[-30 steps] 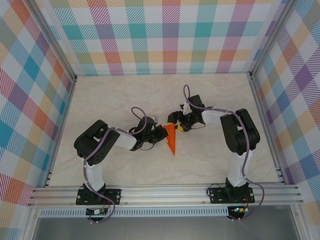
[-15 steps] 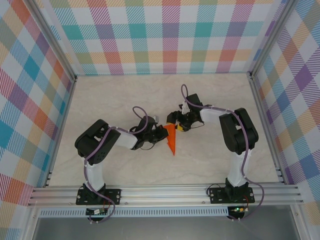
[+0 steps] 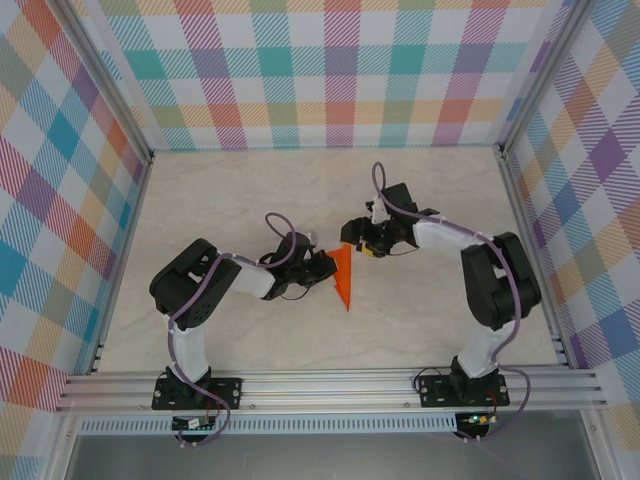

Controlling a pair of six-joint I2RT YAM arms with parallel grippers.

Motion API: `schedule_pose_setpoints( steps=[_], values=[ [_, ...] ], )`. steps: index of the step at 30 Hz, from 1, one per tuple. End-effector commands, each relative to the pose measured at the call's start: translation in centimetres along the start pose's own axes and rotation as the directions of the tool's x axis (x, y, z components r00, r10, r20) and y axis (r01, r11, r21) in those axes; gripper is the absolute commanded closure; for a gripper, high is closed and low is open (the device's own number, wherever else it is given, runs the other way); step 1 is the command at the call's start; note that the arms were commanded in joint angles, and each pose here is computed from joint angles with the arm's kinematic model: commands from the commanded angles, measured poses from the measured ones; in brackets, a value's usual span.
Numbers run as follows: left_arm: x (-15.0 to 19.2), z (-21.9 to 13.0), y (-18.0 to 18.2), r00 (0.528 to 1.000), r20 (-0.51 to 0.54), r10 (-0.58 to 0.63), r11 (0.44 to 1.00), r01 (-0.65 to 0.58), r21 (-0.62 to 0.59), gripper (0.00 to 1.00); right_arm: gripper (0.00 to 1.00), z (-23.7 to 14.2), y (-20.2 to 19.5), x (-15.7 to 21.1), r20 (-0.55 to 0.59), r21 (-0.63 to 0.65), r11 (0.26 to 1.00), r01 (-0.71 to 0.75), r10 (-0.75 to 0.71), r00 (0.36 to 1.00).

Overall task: Fold a paper plane with a square sheet of paper (fold left side to right side)
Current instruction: Fold the wing for the fifth time at the center of the table.

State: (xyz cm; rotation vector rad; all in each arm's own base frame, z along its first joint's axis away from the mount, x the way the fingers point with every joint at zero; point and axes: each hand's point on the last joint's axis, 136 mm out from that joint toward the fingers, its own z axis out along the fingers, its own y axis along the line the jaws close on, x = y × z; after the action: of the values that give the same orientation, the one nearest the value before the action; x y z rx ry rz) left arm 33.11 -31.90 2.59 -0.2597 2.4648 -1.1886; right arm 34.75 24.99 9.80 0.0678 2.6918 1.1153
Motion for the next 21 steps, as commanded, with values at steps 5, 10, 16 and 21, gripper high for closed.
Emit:
schedule_pose_setpoints(
  steps=[5,10,16,21],
  values=[
    [0.6,0.2,3.6,1.000,0.002,-0.021,0.995,0.021,-0.098,1.00,0.46,-2.9,-2.7,7.0,-0.017,0.209,0.974,0.088,-0.086,0.996],
    [0.6,0.3,3.4,1.000,0.001,-0.018,0.996,0.018,-0.091,1.00,0.49,-5.5,-4.2,11.7,0.024,0.368,0.913,0.177,-0.200,0.980],
    [0.5,0.1,3.2,1.000,0.004,-0.013,0.996,0.013,-0.089,1.00,0.55,-5.3,-3.4,14.3,-0.001,0.453,0.846,0.281,-0.314,0.949],
    [0.4,0.0,3.1,1.000,0.006,-0.010,0.996,0.011,-0.088,1.00,0.59,-3.9,-1.3,14.5,-0.083,0.586,0.697,0.414,-0.456,0.886]
  ],
)
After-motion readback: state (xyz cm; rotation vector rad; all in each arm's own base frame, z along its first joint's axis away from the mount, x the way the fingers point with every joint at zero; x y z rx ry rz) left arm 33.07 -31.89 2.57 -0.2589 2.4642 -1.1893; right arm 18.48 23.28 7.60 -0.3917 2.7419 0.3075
